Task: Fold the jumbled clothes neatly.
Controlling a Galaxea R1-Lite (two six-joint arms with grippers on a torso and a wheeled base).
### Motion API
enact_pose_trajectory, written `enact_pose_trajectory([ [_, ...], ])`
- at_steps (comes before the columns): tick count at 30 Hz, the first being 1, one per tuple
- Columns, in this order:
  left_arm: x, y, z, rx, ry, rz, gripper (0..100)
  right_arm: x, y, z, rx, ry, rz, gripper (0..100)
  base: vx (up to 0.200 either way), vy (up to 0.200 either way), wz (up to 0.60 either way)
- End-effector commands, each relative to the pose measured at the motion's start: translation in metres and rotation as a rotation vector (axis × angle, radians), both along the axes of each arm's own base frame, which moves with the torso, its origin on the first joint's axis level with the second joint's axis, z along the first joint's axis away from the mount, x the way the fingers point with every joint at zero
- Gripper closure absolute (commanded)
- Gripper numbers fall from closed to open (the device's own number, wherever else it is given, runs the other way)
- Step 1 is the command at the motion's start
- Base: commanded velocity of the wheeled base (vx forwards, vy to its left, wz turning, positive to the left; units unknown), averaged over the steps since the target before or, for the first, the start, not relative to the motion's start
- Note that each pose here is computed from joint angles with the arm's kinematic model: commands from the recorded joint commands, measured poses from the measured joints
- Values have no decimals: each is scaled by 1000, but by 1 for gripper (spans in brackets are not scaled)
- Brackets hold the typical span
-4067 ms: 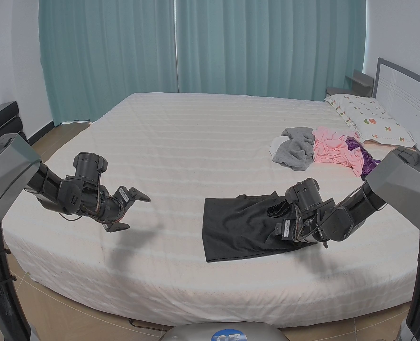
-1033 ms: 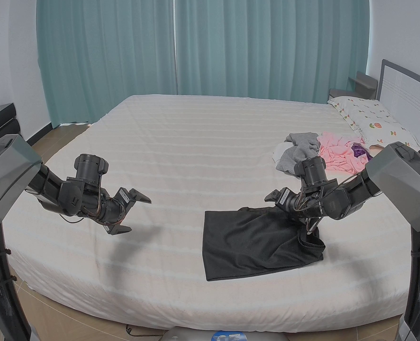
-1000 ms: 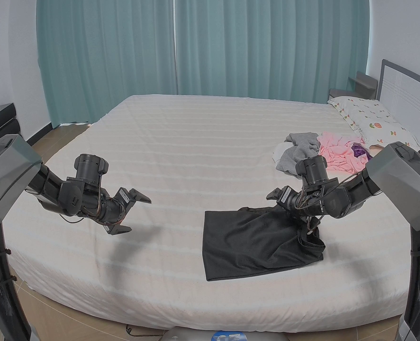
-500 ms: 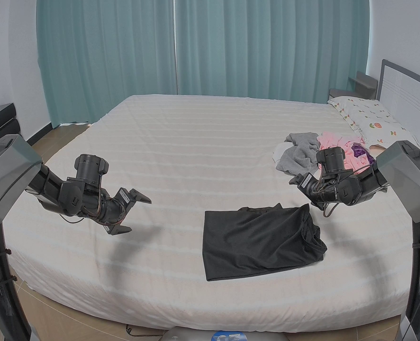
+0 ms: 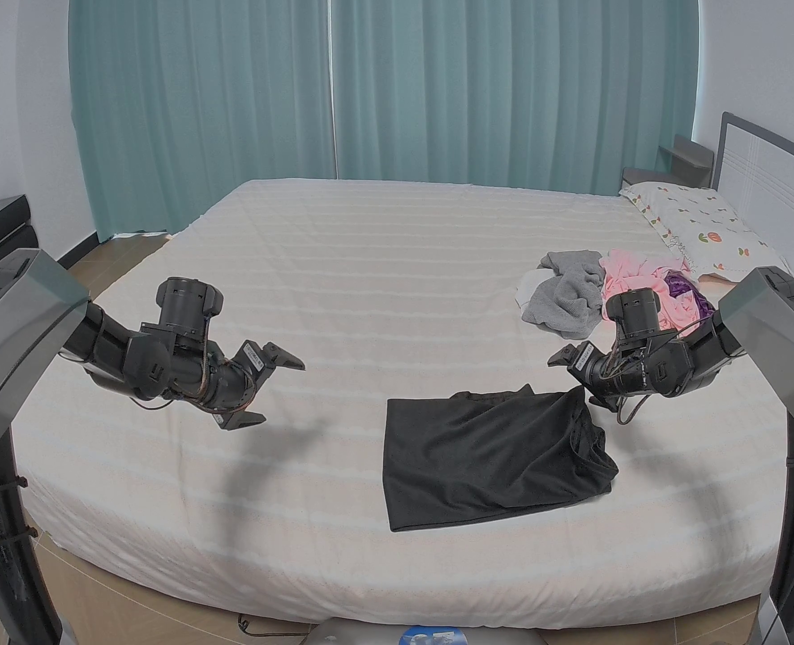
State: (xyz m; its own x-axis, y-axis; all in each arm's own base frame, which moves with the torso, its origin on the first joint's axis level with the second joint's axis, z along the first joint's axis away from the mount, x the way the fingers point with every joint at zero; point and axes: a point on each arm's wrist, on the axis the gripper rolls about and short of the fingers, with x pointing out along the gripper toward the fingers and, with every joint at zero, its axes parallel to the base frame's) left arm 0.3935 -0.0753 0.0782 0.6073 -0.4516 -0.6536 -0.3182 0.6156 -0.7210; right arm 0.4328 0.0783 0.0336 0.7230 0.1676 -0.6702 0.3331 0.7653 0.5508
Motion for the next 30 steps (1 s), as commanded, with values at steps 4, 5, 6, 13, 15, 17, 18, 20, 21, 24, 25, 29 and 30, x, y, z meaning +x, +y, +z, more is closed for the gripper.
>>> enact_pose_trajectory([
  [4,11,-28,2,-7,-33,-60,0,0,-2,-4,9,15,0,100,0,0,0],
  [5,12,-35,0,-7,-35,-74,0,-1,-3,-5,8,18,-2,100,0,0,0],
  [6,13,-43,-2,-2,-37,-87,0,-1,-4,-7,11,22,-4,100,0,0,0],
  [13,25,-73,-26,63,-36,-85,0,-2,-8,-6,14,26,-14,100,0,0,0],
  [15,27,-83,-32,69,-36,-98,0,-2,-8,-5,17,20,-16,100,0,0,0],
  [17,28,-91,-37,69,-34,-115,0,-1,-8,-3,23,12,-20,100,0,0,0],
  [18,28,-99,-41,72,-36,-131,0,0,-8,0,34,-10,-25,100,0,0,0],
  [20,30,-107,-45,72,-40,-146,0,1,-8,1,43,-35,-31,100,0,0,0],
  [21,33,-108,-47,70,-42,-147,0,1,-8,1,44,-43,-33,100,0,0,0],
  [24,42,-112,-51,66,-58,-145,0,-1,-7,-1,46,-50,-30,100,0,0,0],
  [25,44,-112,-52,64,-62,-145,0,-1,-6,-1,47,-53,-27,100,0,0,0],
  [29,49,-116,-56,59,-70,-148,0,-2,-8,-3,49,-62,-30,100,0,0,0],
  [30,50,-117,-55,58,-73,-149,0,-2,-8,-3,49,-62,-30,100,0,0,0],
])
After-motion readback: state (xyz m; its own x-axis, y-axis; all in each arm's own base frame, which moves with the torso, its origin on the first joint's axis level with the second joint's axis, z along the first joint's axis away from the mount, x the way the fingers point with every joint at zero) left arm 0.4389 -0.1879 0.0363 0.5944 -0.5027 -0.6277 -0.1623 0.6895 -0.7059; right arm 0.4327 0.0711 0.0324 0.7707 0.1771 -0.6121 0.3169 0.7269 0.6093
